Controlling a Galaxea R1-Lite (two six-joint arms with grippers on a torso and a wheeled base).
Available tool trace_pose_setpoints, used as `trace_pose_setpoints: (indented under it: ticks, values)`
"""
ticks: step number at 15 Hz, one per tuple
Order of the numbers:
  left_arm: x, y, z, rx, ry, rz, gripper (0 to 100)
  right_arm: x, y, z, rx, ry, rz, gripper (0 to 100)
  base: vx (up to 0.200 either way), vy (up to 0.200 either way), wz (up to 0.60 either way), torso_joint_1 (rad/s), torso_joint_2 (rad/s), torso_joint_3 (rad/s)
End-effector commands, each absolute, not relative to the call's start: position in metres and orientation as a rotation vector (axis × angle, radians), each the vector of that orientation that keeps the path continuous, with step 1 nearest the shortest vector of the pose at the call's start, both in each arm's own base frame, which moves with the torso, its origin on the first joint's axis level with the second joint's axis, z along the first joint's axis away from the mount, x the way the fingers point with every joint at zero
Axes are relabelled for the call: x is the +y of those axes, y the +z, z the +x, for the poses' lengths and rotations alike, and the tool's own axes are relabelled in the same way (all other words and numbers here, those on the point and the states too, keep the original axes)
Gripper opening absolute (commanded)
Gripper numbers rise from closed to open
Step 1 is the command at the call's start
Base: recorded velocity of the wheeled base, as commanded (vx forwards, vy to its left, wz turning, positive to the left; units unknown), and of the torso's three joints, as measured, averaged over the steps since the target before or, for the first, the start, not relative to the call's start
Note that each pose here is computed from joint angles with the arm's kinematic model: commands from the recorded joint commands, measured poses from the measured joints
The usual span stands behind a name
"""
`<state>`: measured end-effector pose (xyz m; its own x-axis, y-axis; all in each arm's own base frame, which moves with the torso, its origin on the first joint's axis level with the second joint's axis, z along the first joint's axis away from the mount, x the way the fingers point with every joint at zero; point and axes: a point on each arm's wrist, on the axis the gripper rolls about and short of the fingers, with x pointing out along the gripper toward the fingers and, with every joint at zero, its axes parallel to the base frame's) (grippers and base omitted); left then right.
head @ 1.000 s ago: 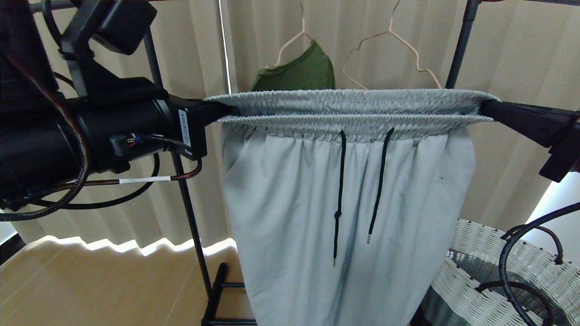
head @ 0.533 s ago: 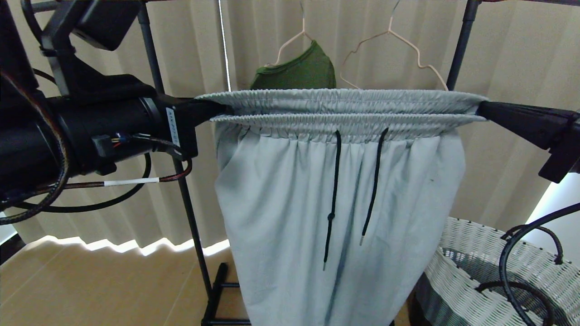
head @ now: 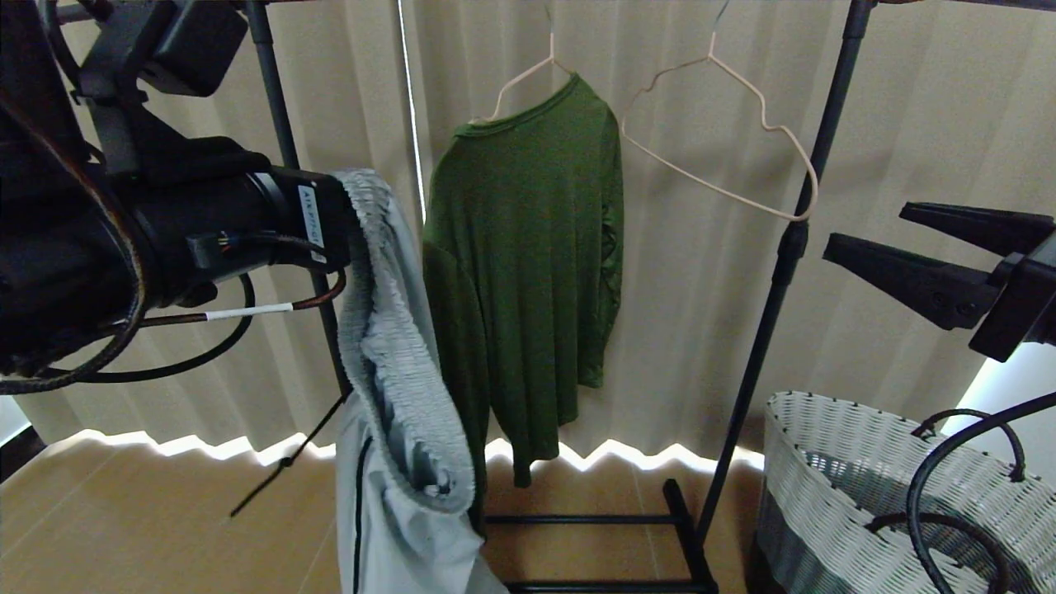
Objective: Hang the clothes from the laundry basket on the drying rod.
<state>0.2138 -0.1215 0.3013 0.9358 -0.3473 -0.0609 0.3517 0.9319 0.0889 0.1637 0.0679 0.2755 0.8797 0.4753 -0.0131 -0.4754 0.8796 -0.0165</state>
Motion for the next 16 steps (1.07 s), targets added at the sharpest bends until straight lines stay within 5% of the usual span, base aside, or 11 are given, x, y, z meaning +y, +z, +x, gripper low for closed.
trace_pose_setpoints:
  ticks: [1, 9, 11, 16]
  values:
    - [-0.122, 0.294, 0.223, 0.072, -0.291, 0.109, 0, 0.068, 0.273, 0.164, 0.018, 0.493, -0.023, 100, 0.0, 0.0, 0.0, 0.0, 0.0, 0.0]
    - [-0.073, 0.268, 0.213, 0.148, -0.134, 0.269, 0, 0.058, 0.242, 0.167, 0.201, 0.208, -0.188, 100, 0.0, 0.0, 0.0, 0.0, 0.0, 0.0]
    - [-0.062, 0.262, 0.206, 0.164, -0.097, 0.269, 0, 0.048, 0.225, 0.163, 0.258, 0.08, -0.318, 100, 0.0, 0.0, 0.0, 0.0, 0.0, 0.0]
    - [-0.049, 0.267, 0.172, 0.11, -0.082, 0.253, 0, 0.037, 0.216, 0.151, 0.264, 0.035, -0.395, 100, 0.0, 0.0, 0.0, 0.0, 0.0, 0.0]
